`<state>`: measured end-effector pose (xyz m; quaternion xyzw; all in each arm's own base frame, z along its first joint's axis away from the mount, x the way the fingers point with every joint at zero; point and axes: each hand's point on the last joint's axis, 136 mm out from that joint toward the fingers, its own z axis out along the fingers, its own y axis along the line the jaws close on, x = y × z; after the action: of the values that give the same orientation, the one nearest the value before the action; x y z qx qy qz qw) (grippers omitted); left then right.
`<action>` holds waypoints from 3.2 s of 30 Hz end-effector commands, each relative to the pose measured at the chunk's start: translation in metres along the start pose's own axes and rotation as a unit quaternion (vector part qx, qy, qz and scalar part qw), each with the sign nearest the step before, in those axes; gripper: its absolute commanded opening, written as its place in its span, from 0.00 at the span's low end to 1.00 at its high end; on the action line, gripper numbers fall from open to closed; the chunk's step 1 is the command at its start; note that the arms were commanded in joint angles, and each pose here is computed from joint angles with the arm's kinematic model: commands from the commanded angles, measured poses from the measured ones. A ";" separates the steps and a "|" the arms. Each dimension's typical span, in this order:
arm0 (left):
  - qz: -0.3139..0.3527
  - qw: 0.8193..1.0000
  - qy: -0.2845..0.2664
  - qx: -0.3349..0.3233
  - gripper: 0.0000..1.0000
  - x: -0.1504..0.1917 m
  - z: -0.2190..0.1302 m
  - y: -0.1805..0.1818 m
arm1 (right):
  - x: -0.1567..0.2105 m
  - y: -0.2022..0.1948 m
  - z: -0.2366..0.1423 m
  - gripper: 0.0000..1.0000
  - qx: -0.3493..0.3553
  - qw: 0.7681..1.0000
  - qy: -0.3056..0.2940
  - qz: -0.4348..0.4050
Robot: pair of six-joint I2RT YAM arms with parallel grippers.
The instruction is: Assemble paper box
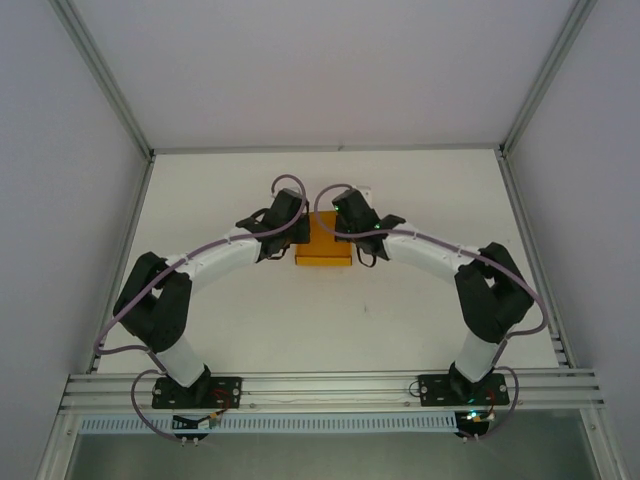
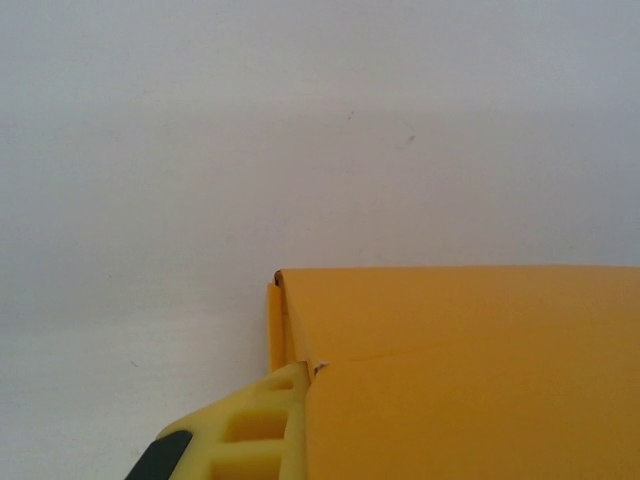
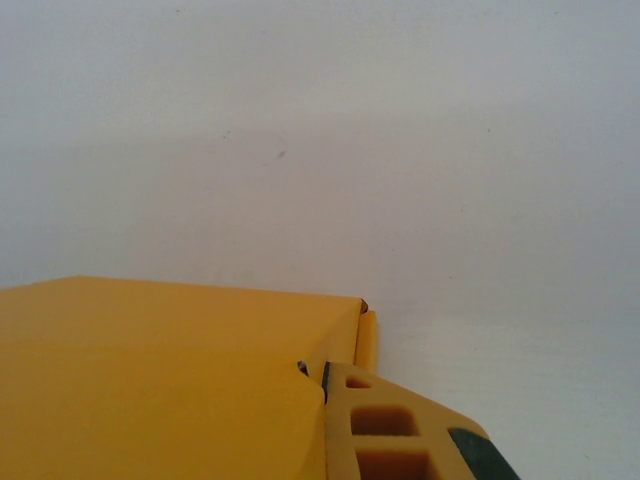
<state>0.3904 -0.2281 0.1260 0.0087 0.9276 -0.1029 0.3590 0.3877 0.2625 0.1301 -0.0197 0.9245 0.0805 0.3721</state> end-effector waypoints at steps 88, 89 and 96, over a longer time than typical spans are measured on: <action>-0.133 0.982 0.085 0.099 0.55 0.112 0.005 0.039 | 0.128 -0.018 -0.087 1.00 -0.165 0.982 -0.022 -0.091; -0.130 0.982 0.085 0.105 0.55 0.112 0.007 0.038 | 0.122 -0.019 -0.088 1.00 -0.170 0.982 -0.024 -0.074; -0.132 0.979 0.080 0.129 0.45 0.107 0.018 0.040 | 0.094 -0.026 -0.087 1.00 -0.201 0.980 0.007 -0.003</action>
<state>0.3327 -0.2060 0.0543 -0.0675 0.9160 -0.2757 0.2835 0.2609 0.2146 0.1095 -0.1102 0.8913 0.2172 0.3824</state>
